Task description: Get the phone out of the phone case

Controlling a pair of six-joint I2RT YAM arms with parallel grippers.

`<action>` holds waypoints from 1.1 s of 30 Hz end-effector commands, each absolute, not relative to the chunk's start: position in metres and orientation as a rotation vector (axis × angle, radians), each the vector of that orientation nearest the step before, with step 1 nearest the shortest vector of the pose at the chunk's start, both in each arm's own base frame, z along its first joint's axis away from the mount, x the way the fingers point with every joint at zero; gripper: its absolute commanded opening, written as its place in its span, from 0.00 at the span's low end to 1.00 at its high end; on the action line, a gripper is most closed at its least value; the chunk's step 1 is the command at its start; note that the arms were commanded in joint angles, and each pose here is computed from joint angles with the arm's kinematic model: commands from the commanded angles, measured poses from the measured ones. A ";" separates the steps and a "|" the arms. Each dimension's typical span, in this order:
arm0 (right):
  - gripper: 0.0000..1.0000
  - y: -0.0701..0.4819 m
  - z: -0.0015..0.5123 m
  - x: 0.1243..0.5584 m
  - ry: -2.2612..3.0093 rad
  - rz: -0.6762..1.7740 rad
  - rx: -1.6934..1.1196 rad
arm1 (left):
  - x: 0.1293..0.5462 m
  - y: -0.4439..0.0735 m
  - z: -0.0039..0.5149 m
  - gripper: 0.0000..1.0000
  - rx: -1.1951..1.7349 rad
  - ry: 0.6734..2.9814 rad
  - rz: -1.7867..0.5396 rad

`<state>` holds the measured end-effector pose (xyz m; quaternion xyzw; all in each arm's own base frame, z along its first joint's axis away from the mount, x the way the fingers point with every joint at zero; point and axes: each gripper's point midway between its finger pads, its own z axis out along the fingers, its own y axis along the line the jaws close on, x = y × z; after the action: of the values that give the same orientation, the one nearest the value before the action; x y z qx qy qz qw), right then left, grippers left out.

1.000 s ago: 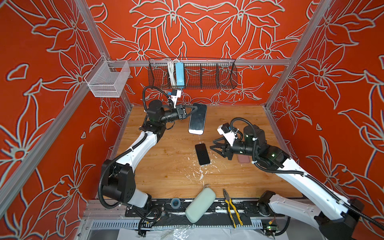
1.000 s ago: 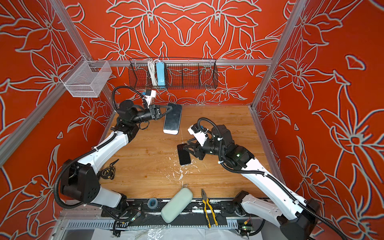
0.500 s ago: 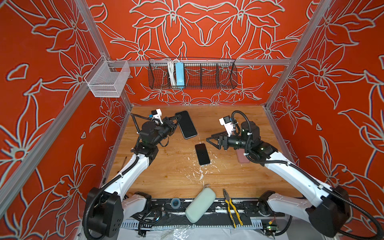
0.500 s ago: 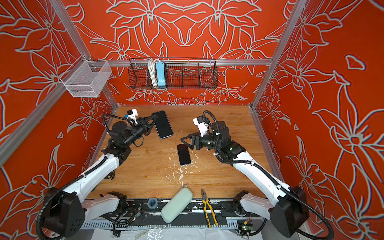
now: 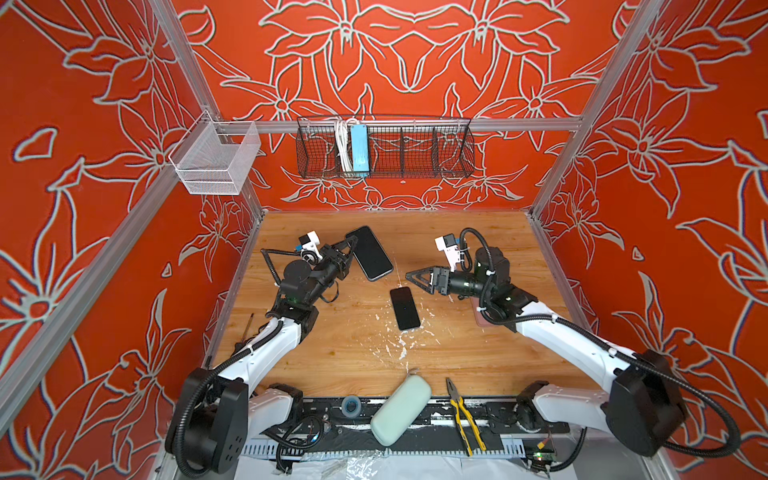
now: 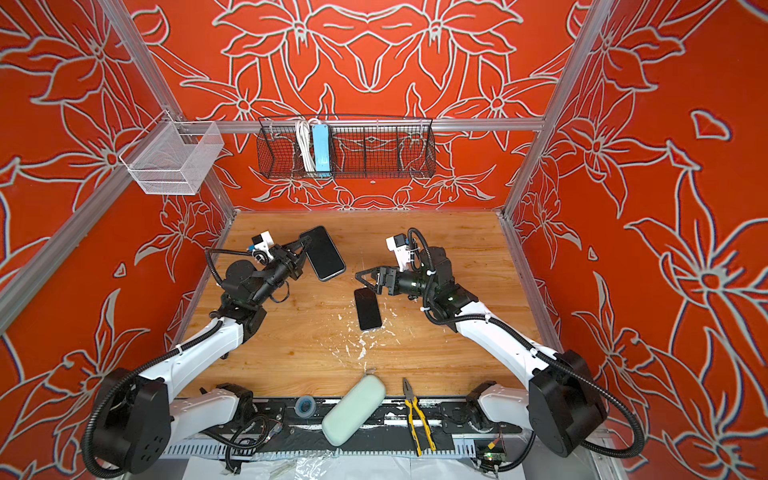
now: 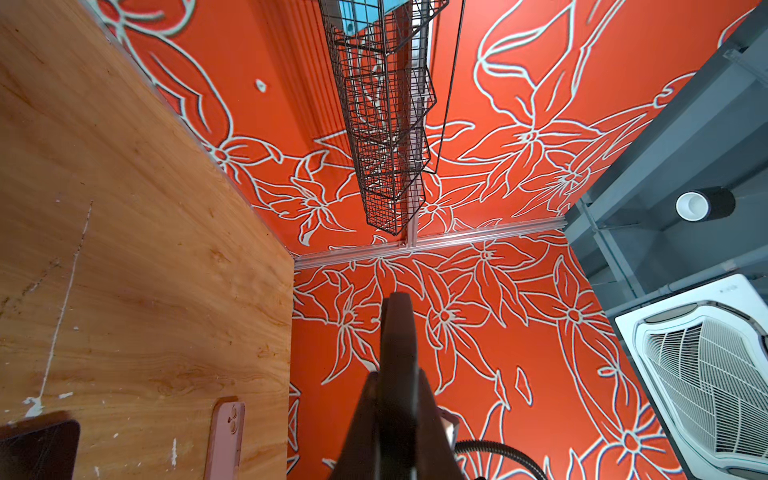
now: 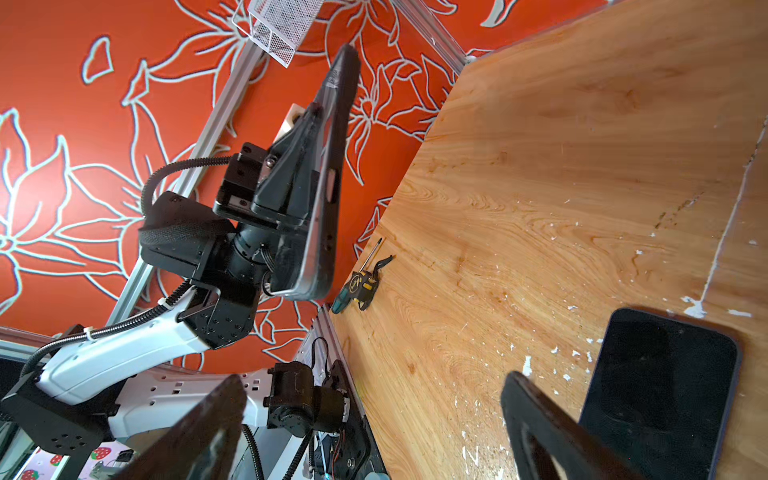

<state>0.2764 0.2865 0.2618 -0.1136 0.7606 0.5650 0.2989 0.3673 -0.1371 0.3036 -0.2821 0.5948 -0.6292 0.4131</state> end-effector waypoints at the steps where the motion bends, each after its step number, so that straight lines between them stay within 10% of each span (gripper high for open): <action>1: 0.97 0.289 0.267 0.280 1.984 1.542 -0.267 | 0.359 -0.129 0.335 0.00 -0.649 1.356 -1.626; 33: 0.97 0.340 0.248 0.286 1.947 1.518 -0.163 | 0.339 -0.125 0.315 0.00 -0.695 1.300 -1.585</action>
<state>0.2837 0.3383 0.2410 -0.0741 0.7558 0.5707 0.3125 0.3431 -0.1262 0.2795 -0.3074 0.5726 -0.6183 0.4420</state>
